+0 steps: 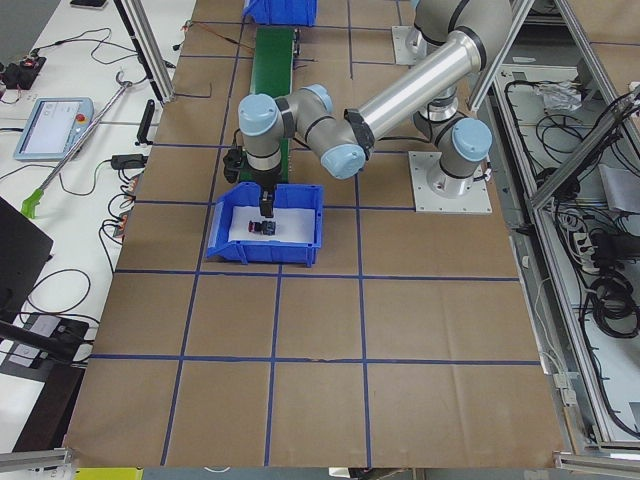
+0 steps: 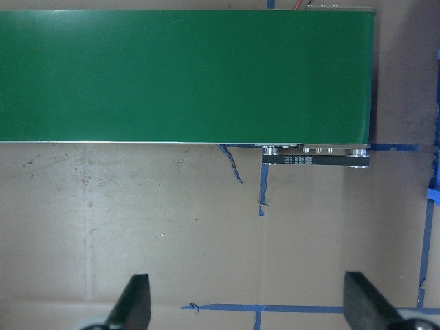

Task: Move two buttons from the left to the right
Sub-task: 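Return the left gripper to the bin and grasp the red button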

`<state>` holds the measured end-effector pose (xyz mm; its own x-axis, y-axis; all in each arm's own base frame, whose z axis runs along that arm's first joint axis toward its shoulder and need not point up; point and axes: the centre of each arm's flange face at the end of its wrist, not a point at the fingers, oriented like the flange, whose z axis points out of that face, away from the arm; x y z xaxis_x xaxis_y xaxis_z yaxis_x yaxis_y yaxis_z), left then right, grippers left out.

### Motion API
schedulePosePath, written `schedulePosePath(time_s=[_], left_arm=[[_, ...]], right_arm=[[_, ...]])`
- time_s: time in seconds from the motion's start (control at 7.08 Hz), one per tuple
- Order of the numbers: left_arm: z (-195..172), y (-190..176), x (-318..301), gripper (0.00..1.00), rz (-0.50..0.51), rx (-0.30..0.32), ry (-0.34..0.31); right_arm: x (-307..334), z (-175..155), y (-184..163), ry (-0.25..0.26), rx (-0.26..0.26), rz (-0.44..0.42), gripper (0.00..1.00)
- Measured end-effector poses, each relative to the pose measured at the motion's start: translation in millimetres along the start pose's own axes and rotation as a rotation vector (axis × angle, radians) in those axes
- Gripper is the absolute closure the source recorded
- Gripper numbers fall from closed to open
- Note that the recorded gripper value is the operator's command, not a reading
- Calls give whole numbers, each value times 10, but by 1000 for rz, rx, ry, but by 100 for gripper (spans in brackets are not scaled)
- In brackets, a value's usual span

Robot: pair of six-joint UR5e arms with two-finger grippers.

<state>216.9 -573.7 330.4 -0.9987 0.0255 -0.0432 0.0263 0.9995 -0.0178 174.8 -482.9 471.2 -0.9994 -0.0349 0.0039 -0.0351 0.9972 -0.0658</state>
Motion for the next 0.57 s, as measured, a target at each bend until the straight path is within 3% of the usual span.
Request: schedulePosePath(time_s=[0.57], left_arm=[[755,-65,47,3,0,40,3]], right_arm=[[4,15,-4,3,-4,5,0]])
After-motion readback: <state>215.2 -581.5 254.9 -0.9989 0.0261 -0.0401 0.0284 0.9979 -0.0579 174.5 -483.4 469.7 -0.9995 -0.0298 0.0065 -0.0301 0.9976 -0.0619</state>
